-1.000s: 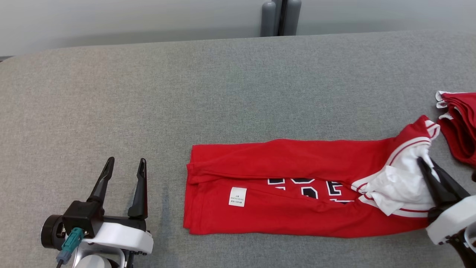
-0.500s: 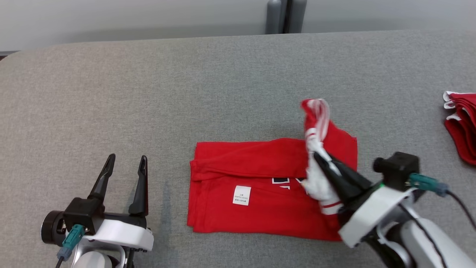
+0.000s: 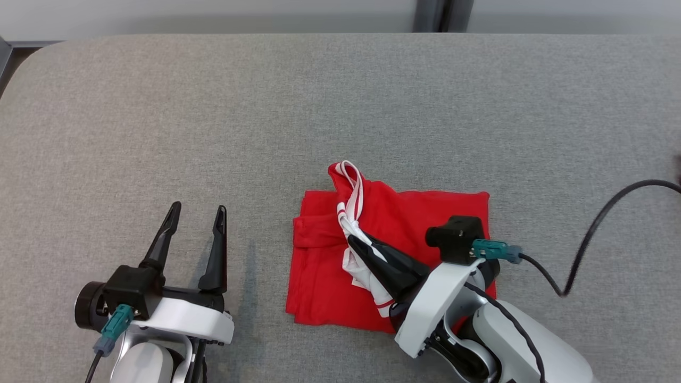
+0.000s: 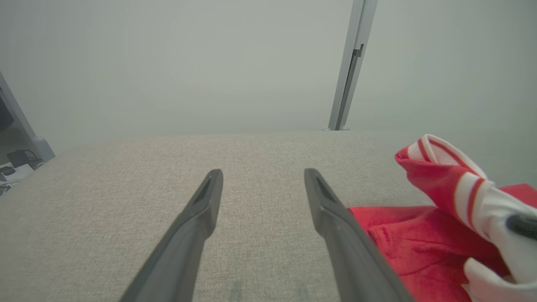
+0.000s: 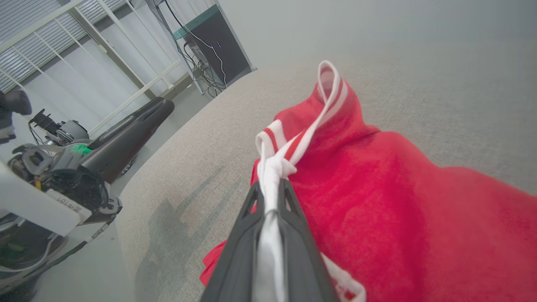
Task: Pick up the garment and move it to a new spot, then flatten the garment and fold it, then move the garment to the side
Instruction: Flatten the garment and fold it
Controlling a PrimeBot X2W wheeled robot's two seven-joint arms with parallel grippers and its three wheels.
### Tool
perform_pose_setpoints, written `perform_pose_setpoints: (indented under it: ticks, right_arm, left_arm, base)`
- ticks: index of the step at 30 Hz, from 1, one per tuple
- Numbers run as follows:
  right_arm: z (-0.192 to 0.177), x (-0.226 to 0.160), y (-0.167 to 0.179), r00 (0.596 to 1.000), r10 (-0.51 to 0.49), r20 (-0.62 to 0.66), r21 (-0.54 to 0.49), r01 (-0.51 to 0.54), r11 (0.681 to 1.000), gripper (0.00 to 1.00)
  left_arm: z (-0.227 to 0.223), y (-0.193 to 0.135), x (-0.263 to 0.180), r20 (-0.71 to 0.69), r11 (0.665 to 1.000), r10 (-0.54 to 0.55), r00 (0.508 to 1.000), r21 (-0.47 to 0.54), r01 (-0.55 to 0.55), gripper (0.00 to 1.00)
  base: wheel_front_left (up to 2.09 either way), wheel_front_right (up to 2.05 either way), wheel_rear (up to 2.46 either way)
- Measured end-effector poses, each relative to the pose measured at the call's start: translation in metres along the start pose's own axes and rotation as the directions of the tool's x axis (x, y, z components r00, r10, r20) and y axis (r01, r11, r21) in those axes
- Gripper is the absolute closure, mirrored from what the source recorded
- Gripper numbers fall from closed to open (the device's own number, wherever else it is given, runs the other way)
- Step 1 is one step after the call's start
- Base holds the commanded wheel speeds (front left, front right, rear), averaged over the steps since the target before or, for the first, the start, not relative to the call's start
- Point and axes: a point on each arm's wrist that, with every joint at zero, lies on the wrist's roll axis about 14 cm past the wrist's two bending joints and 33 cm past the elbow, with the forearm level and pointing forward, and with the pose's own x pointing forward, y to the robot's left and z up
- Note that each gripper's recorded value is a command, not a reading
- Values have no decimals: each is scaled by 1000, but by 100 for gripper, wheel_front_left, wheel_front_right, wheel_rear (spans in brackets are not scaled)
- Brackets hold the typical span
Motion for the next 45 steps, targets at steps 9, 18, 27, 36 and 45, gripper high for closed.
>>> perform_pose_setpoints:
  ticks: [9,18,27,36,45]
  right_arm:
    - [-16,15,8,999,45,-26,46,-43,998,0]
    - [31,15,2,986,57,156,0,-58,998,0]
    - [99,-36,-70,914,-151,377,-122,211,970,0]
    - [92,-130,-134,802,-413,432,-141,512,847,0]
    - [82,-190,-144,730,-529,433,-156,639,753,0]
  left_arm:
    - [-5,2,2,-13,1000,7,1000,-3,-7,0]
    - [-3,-1,3,-6,1000,3,1000,-6,-3,0]
    - [5,-4,-1,18,1000,-1,1000,-6,2,0]
    - [16,-1,-4,50,1000,10,999,-4,-10,0]
    - [23,0,-12,70,1000,6,998,11,-7,0]
  base:
    - [0,0,0]
    - [0,0,0]
    - [0,0,0]
    - [0,0,0]
    - [0,0,0]
